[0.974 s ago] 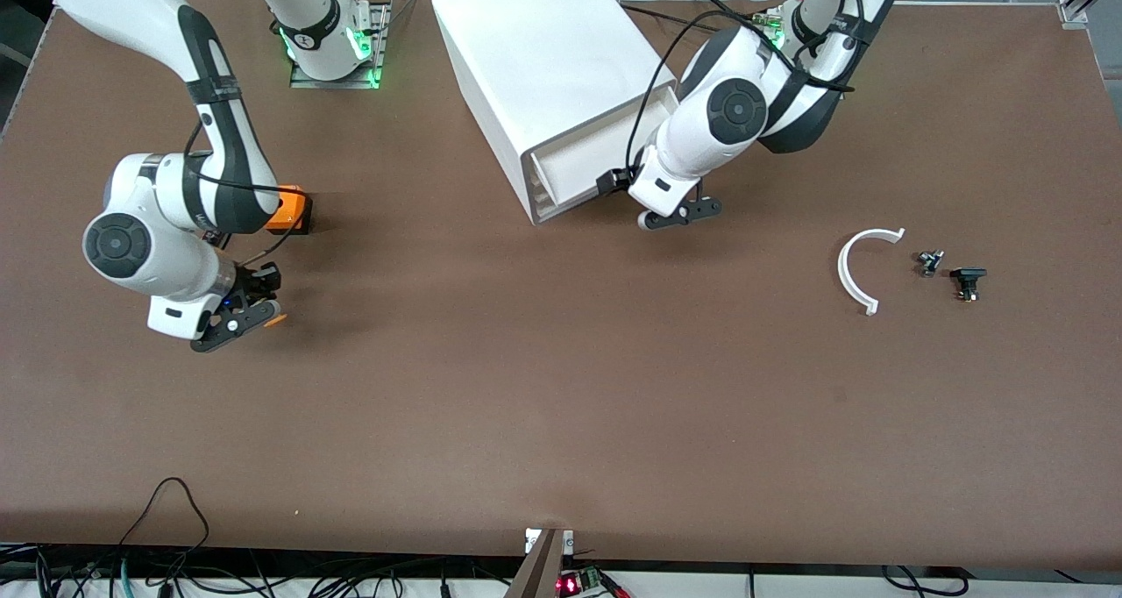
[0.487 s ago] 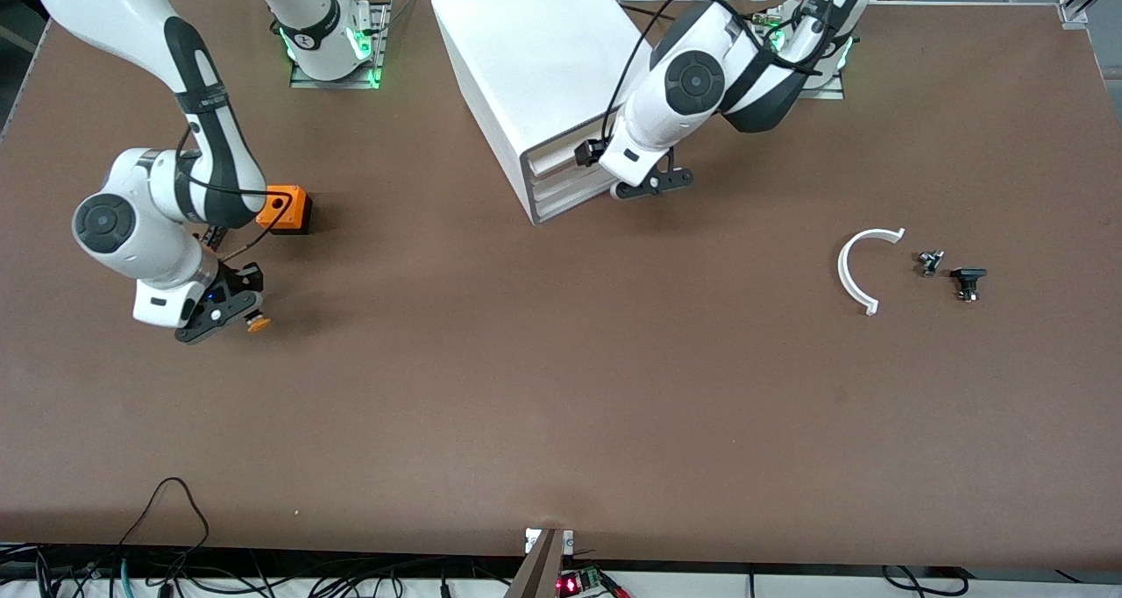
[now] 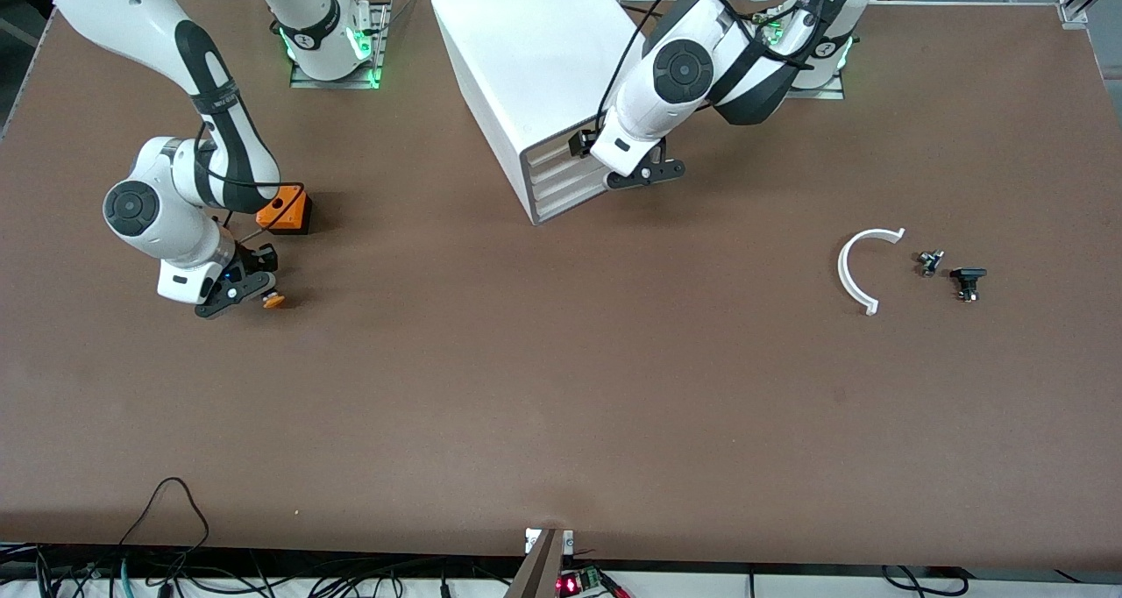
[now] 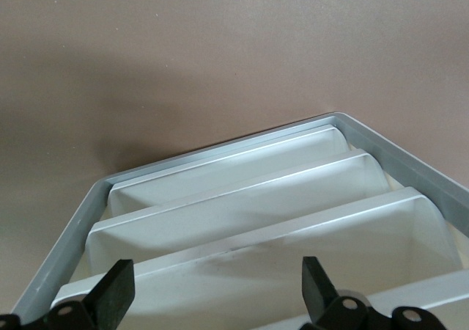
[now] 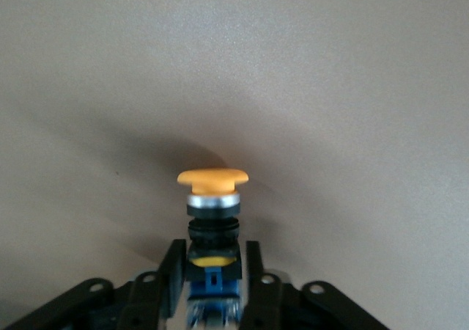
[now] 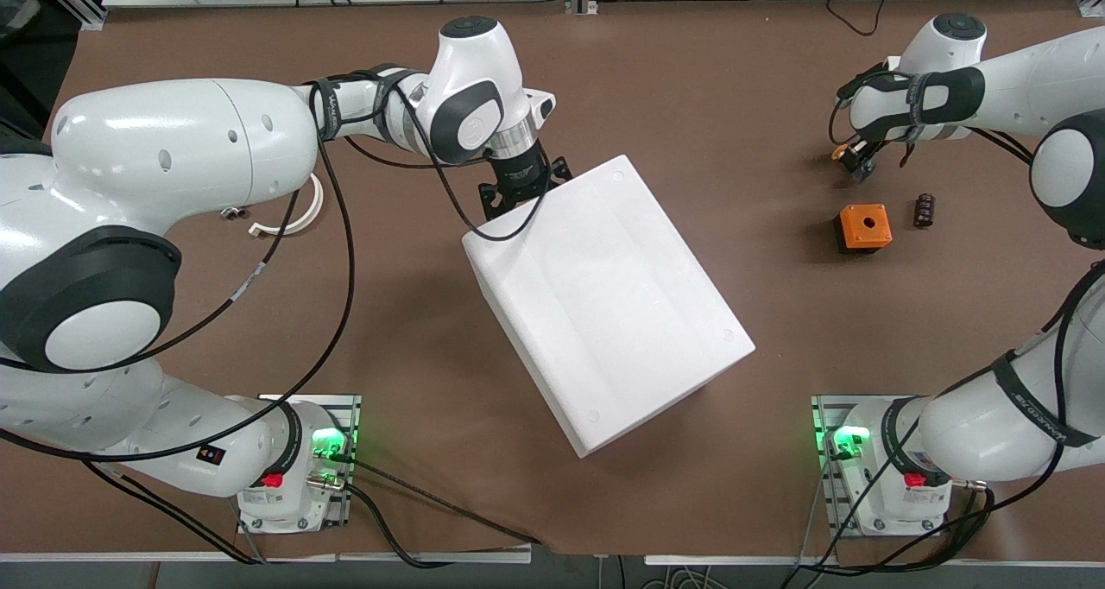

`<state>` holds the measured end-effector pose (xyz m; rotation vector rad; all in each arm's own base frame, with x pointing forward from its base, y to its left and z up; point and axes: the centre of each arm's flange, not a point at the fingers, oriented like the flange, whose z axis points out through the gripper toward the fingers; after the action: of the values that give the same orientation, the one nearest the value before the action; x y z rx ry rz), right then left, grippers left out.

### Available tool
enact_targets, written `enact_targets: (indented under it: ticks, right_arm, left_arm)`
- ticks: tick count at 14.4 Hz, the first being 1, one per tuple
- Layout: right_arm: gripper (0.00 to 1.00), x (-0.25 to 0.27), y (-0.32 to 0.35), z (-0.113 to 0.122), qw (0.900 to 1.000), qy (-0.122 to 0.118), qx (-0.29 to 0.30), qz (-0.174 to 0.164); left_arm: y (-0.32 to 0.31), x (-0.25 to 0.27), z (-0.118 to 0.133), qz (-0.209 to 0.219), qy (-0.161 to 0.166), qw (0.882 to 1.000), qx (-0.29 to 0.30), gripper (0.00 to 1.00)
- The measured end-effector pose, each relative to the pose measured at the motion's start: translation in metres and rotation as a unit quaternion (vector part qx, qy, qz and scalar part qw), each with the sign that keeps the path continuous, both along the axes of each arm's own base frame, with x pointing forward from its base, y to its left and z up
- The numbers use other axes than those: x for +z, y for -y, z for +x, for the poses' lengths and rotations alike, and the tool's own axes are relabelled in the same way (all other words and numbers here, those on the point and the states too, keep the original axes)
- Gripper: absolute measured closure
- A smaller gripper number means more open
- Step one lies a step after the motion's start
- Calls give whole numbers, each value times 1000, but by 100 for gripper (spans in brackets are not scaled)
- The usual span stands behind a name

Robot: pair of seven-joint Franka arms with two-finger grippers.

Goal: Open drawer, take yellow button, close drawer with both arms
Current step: 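Set the button beside the orange box while the left gripper withdraws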

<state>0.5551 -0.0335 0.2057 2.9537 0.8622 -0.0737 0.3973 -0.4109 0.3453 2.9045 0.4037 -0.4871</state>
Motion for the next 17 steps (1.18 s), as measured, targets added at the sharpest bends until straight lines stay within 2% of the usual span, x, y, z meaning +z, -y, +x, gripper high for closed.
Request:
enact_targets:
  ticks: [1,3,5,6,7,9,12,13,14,16,17]
  right_arm:
    - [43,2,0,1,1000,0,-4,1]
    - [23,13,-5,5,1000,-11,-11,5]
    - [5,44,-20,20,999,-31,-31,17]
    - [0,69,-32,32,998,-41,-43,23]
    - [0,98,-47,45,997,-50,-57,29]
    - [0,156,-81,65,994,-54,-94,33]
    - [0,205,-129,72,983,-59,-170,32]
    - [0,217,-140,71,978,-64,-194,28]
    - [0,233,-150,70,974,-71,-214,22]
    - [0,274,-169,64,966,-84,-244,8]
    - [0,296,-178,60,965,-83,-249,-3]
  left_arm:
    - [-3,0,3,-2,3,1000,6,0]
    - [-26,3,33,-11,26,999,47,0]
    - [-83,11,87,-20,63,990,122,0]
    - [-123,17,116,-23,88,982,167,0]
    - [-162,23,140,-25,110,972,206,0]
    - [-220,32,167,-24,135,956,258,0]
    - [-246,64,175,-31,162,946,280,0]
    - [-258,82,175,-30,161,945,282,0]
    - [-277,105,175,-26,152,950,271,0]
    - [-333,160,174,-26,139,966,216,0]
    - [-362,186,171,-29,141,971,191,0]
